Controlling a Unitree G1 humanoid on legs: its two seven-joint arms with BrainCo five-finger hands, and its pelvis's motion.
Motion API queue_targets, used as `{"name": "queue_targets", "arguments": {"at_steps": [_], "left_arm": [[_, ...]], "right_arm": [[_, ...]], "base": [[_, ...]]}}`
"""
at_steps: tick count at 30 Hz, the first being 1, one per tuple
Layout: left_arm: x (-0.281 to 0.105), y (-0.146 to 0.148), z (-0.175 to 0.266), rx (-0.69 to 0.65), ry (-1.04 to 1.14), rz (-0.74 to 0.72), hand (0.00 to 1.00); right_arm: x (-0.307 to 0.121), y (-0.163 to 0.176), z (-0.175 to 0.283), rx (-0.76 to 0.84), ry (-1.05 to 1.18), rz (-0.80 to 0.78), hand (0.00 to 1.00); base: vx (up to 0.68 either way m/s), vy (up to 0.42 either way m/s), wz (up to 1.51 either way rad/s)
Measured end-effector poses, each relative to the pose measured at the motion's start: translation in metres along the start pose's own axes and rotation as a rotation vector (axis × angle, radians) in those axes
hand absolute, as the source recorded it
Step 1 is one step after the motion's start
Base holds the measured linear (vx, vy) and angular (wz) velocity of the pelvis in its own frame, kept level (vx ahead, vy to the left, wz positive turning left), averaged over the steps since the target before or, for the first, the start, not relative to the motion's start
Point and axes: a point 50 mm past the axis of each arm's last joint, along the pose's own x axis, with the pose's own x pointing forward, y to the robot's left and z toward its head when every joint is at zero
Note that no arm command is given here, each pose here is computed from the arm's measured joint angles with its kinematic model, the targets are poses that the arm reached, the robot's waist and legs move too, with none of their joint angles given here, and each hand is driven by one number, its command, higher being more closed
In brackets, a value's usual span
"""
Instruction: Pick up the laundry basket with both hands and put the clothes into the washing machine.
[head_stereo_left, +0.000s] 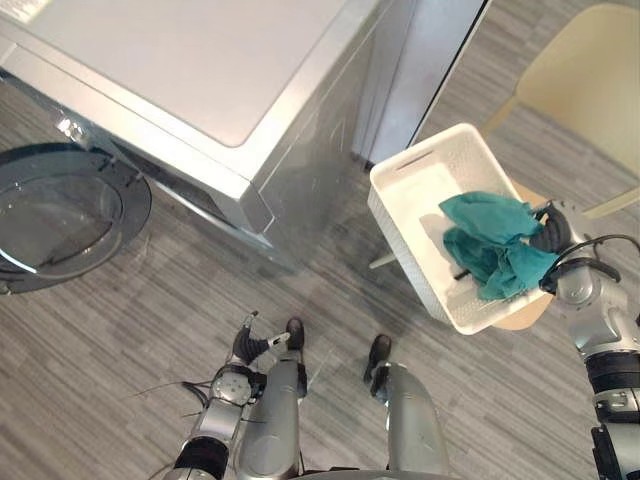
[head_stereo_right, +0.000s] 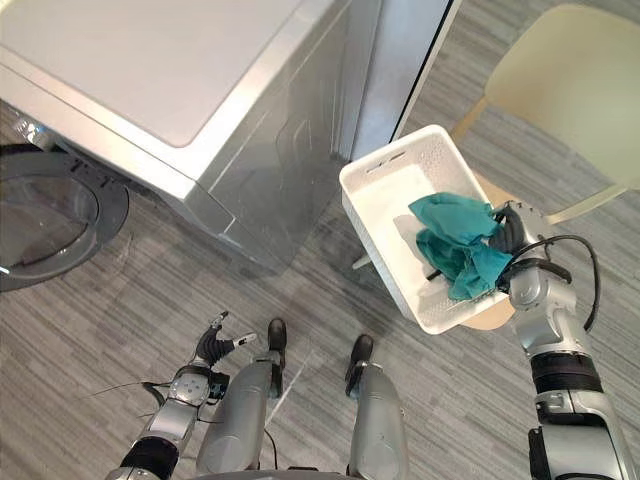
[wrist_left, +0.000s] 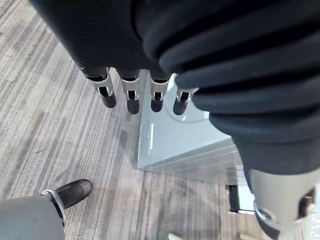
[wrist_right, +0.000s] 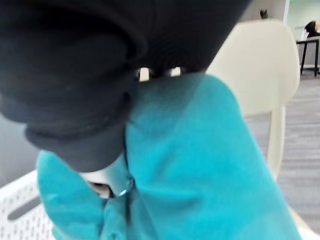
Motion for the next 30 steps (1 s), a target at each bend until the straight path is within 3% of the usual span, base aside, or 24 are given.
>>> {"name": "queue_targets", "arguments": {"at_steps": [2,7,13,15,19,22,26,28,30], "left_arm": [[-0.002,0.002,0.006,-0.013,-0.034,0.007,0.0],[-0.011,0.022,0.032,-0.188,-0.153,0.111,0.0],[-0.032,0.07,0.054,-0.46,-0.291,0.391,0.0],[-0.048,0.097,0.068,-0.533,-0.385,0.557,0.0],[-0.084,0.13,0.104,-0.557,-0.596,0.786,0.0],[-0.113,0.142,0.135,-0.504,-0.781,0.931,0.0],[-0.125,0.143,0.158,-0.502,-0.935,0.959,0.0],[-0.124,0.139,0.164,-0.503,-0.975,0.909,0.0],[-0.121,0.127,0.177,-0.532,-1.051,0.748,0.0]], "right_arm": [[0.002,-0.016,0.003,0.006,-0.015,-0.064,1.0],[0.001,-0.051,0.021,0.038,-0.098,-0.213,1.0],[-0.019,-0.068,0.032,0.128,-0.135,-0.358,1.0],[-0.028,-0.072,0.035,0.162,-0.14,-0.413,1.0],[-0.04,-0.074,0.037,0.205,-0.14,-0.481,1.0],[-0.045,-0.078,0.041,0.222,-0.154,-0.526,1.0],[-0.047,-0.081,0.043,0.248,-0.174,-0.559,1.0],[-0.047,-0.082,0.044,0.271,-0.189,-0.562,1.0],[-0.049,-0.085,0.05,0.289,-0.221,-0.573,1.0]], "base": [[0.09,0.065,0.01],[0.09,0.043,-0.03],[0.09,0.018,0.01],[0.09,-0.002,-0.05],[0.03,0.007,-0.06],[0.01,0.015,-0.11],[-0.03,0.016,-0.14],[-0.04,0.011,-0.16],[-0.03,0.012,-0.12]]}}
